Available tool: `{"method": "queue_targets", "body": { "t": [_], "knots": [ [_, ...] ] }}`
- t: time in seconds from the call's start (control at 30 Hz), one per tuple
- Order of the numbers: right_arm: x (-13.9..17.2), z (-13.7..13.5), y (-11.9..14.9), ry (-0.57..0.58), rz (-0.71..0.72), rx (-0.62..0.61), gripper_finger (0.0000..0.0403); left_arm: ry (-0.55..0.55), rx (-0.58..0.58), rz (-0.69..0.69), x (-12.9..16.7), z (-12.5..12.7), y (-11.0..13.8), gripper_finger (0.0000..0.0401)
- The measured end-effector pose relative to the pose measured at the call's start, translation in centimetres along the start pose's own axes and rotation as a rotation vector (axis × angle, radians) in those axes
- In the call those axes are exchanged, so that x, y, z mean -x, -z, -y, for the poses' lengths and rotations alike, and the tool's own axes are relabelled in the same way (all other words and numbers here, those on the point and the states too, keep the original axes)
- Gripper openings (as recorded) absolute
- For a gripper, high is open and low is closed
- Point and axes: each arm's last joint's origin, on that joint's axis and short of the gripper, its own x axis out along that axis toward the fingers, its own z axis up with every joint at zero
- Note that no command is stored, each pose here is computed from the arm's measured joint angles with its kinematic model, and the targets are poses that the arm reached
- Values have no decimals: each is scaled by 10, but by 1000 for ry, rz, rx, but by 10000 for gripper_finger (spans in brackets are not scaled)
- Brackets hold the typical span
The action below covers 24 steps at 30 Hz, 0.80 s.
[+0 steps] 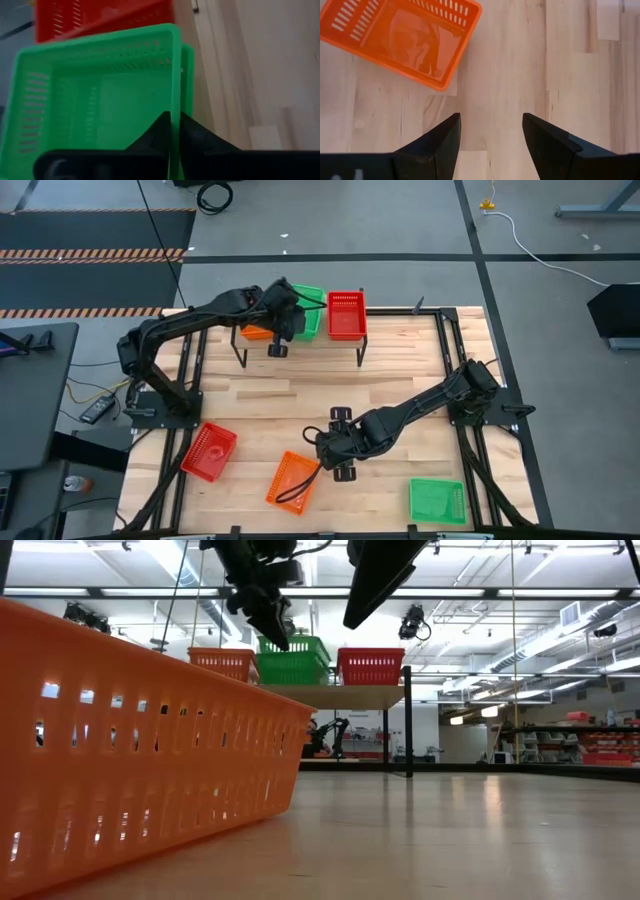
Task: Stack baskets on shelf by color
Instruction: Stack the left green bin on the green bin on the shelf
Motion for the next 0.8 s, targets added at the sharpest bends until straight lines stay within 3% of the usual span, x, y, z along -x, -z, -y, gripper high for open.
{"method": "queue_targets", "body": {
  "t": [0.8],
  "knots": [
    [0,0,0,2,-4,45,219,5,227,-4,1,1,0,86]
  ]
}}
